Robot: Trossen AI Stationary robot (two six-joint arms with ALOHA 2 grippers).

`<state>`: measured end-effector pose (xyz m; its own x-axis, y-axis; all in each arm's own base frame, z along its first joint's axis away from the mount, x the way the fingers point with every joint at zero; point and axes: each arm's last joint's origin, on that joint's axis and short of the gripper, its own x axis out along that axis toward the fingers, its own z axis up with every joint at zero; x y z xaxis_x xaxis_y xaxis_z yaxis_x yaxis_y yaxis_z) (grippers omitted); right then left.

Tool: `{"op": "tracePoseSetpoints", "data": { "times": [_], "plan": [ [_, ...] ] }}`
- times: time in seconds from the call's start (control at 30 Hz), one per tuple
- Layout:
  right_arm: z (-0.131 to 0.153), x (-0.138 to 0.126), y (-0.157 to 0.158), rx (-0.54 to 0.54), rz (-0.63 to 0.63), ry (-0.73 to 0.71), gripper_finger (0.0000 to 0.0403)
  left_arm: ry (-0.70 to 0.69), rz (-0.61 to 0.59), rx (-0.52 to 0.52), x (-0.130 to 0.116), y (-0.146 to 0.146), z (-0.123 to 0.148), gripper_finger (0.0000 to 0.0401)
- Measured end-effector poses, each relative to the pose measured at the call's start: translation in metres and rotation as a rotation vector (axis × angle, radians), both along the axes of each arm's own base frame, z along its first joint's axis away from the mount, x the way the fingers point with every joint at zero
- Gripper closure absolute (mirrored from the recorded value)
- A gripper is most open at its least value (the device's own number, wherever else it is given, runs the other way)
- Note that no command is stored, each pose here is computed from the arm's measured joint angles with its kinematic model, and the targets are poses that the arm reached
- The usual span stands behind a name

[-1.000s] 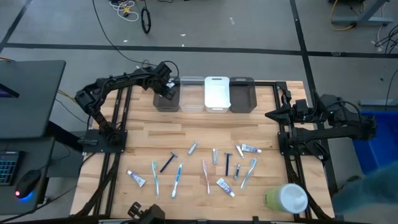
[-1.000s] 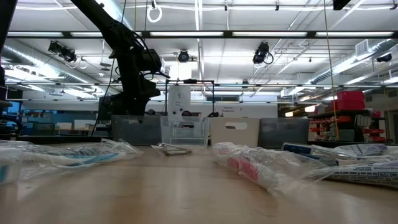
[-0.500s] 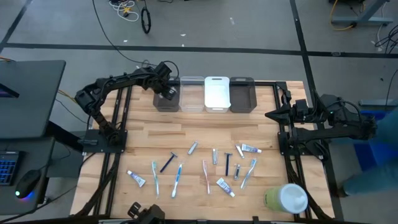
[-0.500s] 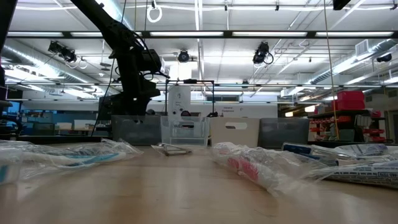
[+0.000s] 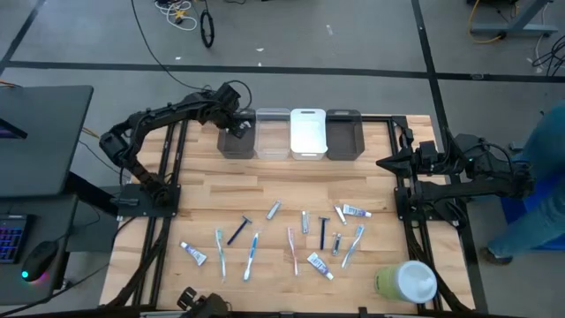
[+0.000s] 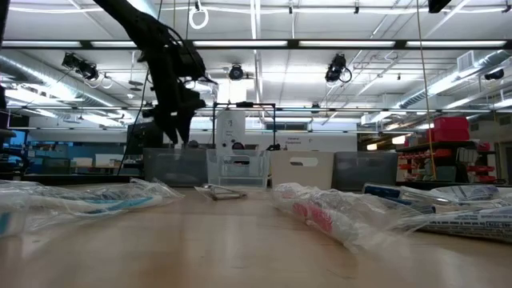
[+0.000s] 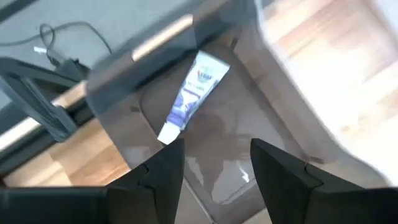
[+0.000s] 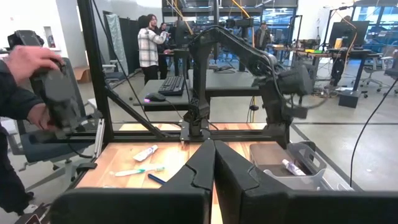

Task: Pick & Place Travel size toiletries
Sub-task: Put the white toothpaste into the left black bin

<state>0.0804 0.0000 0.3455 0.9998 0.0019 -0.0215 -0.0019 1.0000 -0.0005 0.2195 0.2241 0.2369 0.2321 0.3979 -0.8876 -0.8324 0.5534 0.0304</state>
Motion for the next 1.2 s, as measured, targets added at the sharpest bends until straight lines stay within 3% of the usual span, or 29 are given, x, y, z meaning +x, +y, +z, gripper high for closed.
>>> {"op": "tracePoseSetpoints", "data": {
  "times": [0.27, 0.5, 0.8, 1.2],
  "plan": [
    [0.000, 0.000, 0.000, 0.000, 0.000, 0.000, 0.0390, -0.083, -0.044, 0.092, -0.011, -0.020, 0.040, 0.0216],
    [0.000, 0.000, 0.000, 0.000, 0.000, 0.000, 0.0390, -0.080, -0.166, 0.103, 0.000, -0.044, 0.047, 0.0224],
    [0.000, 0.000, 0.000, 0.000, 0.000, 0.000, 0.0389, -0.044, -0.337, 0.031, 0.013, -0.073, 0.044, 0.0286],
    [0.000, 0.000, 0.000, 0.000, 0.000, 0.000, 0.0389, -0.012, -0.584, 0.028, 0.036, -0.122, 0.043, 0.0361]
  ]
}}
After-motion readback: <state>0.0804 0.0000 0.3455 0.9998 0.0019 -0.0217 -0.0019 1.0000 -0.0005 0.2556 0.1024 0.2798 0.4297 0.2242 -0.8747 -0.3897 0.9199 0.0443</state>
